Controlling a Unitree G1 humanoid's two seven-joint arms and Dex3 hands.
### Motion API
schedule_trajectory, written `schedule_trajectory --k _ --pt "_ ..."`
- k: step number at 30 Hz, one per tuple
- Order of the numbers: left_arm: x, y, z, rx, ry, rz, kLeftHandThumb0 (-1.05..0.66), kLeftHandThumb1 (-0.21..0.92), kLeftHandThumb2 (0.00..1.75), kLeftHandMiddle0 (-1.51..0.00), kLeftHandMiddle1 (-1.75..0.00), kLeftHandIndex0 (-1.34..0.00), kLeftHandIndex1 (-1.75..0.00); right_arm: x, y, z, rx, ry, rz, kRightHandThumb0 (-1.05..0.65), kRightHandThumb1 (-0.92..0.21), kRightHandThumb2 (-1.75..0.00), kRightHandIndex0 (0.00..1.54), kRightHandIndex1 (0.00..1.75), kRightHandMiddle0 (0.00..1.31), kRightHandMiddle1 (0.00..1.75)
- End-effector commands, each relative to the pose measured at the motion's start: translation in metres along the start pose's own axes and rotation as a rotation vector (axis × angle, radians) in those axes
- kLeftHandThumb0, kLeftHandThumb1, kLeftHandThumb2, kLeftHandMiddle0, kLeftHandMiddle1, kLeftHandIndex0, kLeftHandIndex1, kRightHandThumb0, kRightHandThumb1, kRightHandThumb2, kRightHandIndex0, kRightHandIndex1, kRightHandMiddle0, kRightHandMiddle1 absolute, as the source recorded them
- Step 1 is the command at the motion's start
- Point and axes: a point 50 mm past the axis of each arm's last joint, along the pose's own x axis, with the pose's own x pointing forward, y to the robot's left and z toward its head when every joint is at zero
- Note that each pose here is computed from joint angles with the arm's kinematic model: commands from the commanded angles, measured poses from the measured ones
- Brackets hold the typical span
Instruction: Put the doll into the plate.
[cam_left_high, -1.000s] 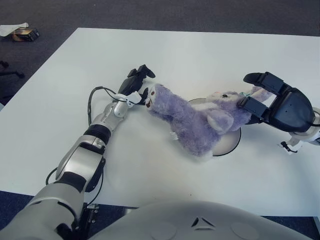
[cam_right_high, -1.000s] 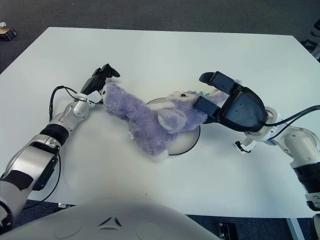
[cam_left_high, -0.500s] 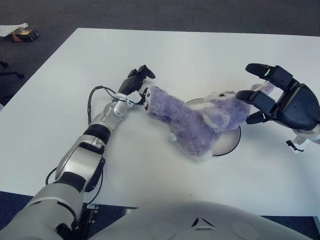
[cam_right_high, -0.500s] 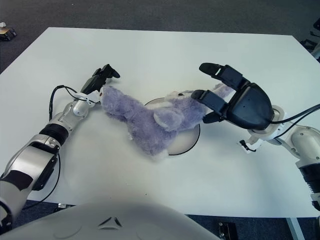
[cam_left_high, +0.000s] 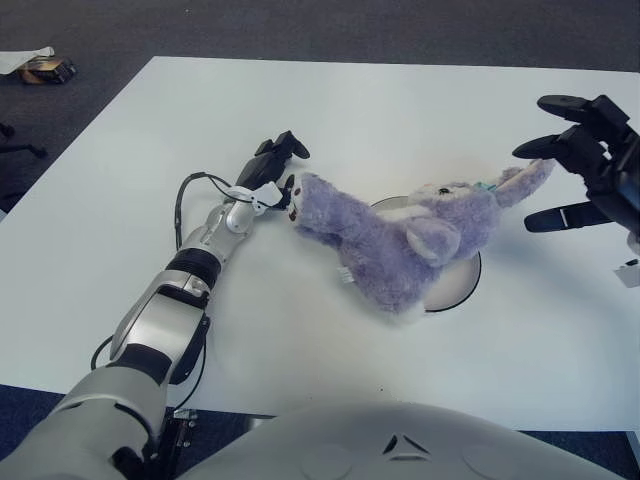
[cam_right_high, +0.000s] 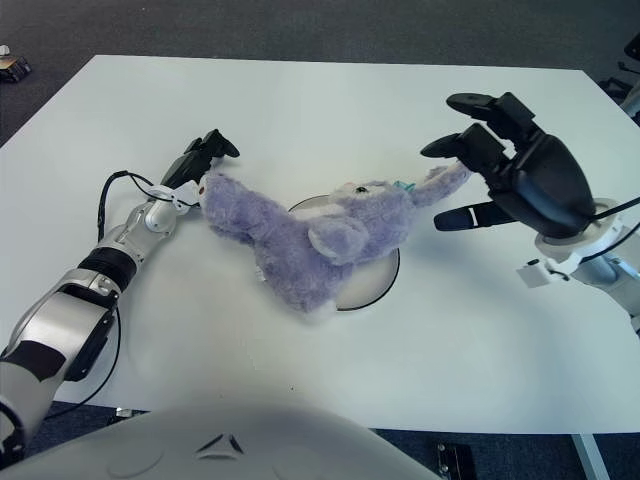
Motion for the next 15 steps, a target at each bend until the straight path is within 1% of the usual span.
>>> schedule_trajectory --k 1,2,4,7,9,13,15 --pt "-0.019 -0.021 -0.020 0.021 0.105 -0.110 0.29 0.42 1.63 0.00 -1.23 0.00 -1.63 0.009 -0.036 -0.009 -0.070 0.016 -0.055 -1.04 -0.92 -0.37 0.00 0.61 0.00 1.16" --pt "-0.019 -0.020 -0.020 0.022 0.106 -0.110 0.29 0.42 1.63 0.00 -1.23 0.00 -1.63 0.011 -0.044 -0.010 -0.097 0.018 -0.053 -1.04 -0.92 -0.37 0.00 0.61 0.00 1.15" --pt "-0.019 -0.020 -0.020 0.023 0.107 -0.110 0.29 0.42 1.63 0.00 -1.23 0.00 -1.63 0.013 -0.054 -0.012 -0.146 0.026 -0.041 -1.05 -0.92 -0.36 0.00 0.60 0.00 1.12" --pt "-0.019 -0.020 -0.020 0.022 0.105 -0.108 0.29 0.43 1.64 0.00 -1.23 0.00 -1.63 0.017 -0.064 -0.014 -0.226 0.053 -0.009 -1.05 -0.92 -0.33 0.03 0.60 0.00 1.11" --pt "-0.019 -0.020 -0.019 0.019 0.104 -0.105 0.29 0.43 1.64 0.00 -1.23 0.00 -1.63 0.018 -0.061 -0.013 -0.240 0.071 0.002 -1.05 -0.92 -0.32 0.06 0.60 0.00 1.12" --pt "-0.018 -0.020 -0.019 0.017 0.105 -0.105 0.29 0.44 1.63 0.00 -1.24 0.00 -1.64 0.021 -0.046 -0.007 -0.127 0.073 0.062 -1.04 -0.92 -0.30 0.07 0.57 0.00 1.11" --pt "-0.018 -0.020 -0.019 0.014 0.105 -0.106 0.29 0.45 1.63 0.00 -1.25 0.00 -1.64 0.022 -0.044 -0.007 -0.093 0.079 0.074 -1.03 -0.92 -0.28 0.07 0.55 0.00 1.08"
